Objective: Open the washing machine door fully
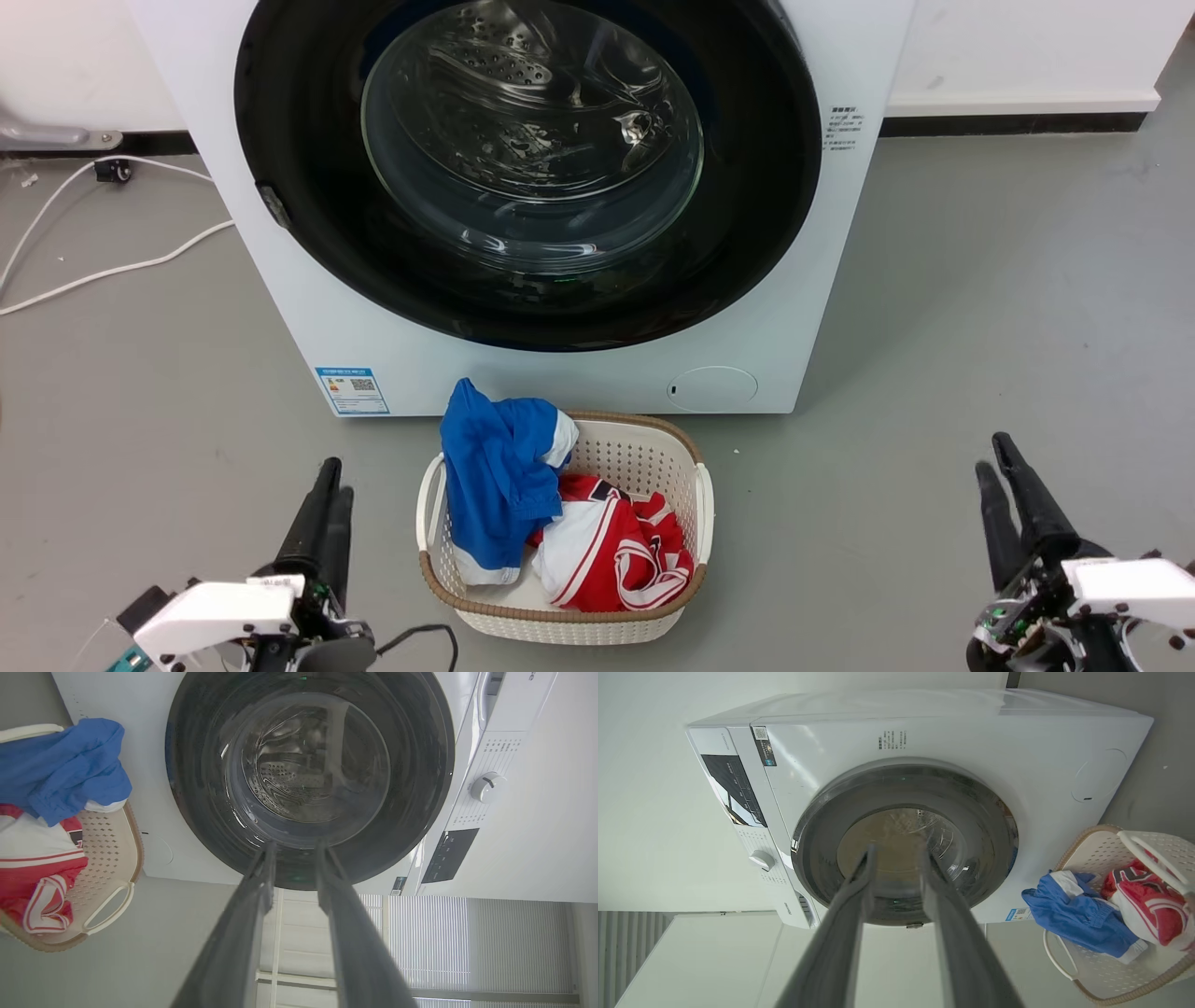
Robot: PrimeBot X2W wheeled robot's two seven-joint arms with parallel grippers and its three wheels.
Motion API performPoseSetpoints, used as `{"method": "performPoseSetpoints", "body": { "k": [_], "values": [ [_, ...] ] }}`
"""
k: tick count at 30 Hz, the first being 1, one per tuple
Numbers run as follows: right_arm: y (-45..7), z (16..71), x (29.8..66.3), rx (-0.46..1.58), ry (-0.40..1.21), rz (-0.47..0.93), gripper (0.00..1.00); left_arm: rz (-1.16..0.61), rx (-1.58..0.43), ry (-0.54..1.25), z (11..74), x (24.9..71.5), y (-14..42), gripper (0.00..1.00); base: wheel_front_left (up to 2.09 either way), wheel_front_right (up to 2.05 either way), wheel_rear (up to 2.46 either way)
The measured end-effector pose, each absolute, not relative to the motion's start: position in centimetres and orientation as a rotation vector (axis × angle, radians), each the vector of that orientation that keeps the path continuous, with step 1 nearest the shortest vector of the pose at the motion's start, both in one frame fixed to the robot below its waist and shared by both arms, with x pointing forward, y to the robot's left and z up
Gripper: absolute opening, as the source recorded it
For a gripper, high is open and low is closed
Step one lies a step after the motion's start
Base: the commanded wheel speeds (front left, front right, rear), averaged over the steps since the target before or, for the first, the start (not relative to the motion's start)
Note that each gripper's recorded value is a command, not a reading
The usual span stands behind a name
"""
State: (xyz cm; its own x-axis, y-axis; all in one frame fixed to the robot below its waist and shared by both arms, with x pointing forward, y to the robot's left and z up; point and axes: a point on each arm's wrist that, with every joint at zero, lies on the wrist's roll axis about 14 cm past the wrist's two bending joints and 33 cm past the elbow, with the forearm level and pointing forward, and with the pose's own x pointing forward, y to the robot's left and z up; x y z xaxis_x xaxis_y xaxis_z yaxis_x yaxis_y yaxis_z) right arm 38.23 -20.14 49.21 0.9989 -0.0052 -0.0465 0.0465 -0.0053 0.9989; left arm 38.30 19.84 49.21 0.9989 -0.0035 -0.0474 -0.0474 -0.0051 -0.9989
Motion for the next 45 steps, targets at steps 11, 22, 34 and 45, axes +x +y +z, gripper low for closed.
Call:
{"method": "performPoseSetpoints", "body": {
  "k": [11, 22, 34, 45],
  "values": [
    [-19.9, 49.0, 37.6, 1.523, 0.025, -0.056, 1.0, 0.019, -1.541, 0.055, 49.2, 38.2, 18.2, 1.0, 0.0, 0.0, 0.0],
    [-20.1, 49.4, 37.3, 1.288, 0.019, -0.05, 1.0, -0.026, -1.284, 0.019, 50.8, 38.5, 17.6, 1.0, 0.0, 0.0, 0.0],
    [-19.6, 49.9, 37.0, 0.948, 0.033, -0.005, 1.0, -0.065, -1.012, 0.007, 51.7, 38.7, 16.4, 1.0, 0.0, 0.0, 0.0],
    [-19.3, 50.6, 36.9, 0.711, 0.03, 0.029, 1.0, -0.081, -0.758, -0.007, 52.0, 38.9, 16.2, 1.0, 0.0, 0.0, 0.0]
  ]
}}
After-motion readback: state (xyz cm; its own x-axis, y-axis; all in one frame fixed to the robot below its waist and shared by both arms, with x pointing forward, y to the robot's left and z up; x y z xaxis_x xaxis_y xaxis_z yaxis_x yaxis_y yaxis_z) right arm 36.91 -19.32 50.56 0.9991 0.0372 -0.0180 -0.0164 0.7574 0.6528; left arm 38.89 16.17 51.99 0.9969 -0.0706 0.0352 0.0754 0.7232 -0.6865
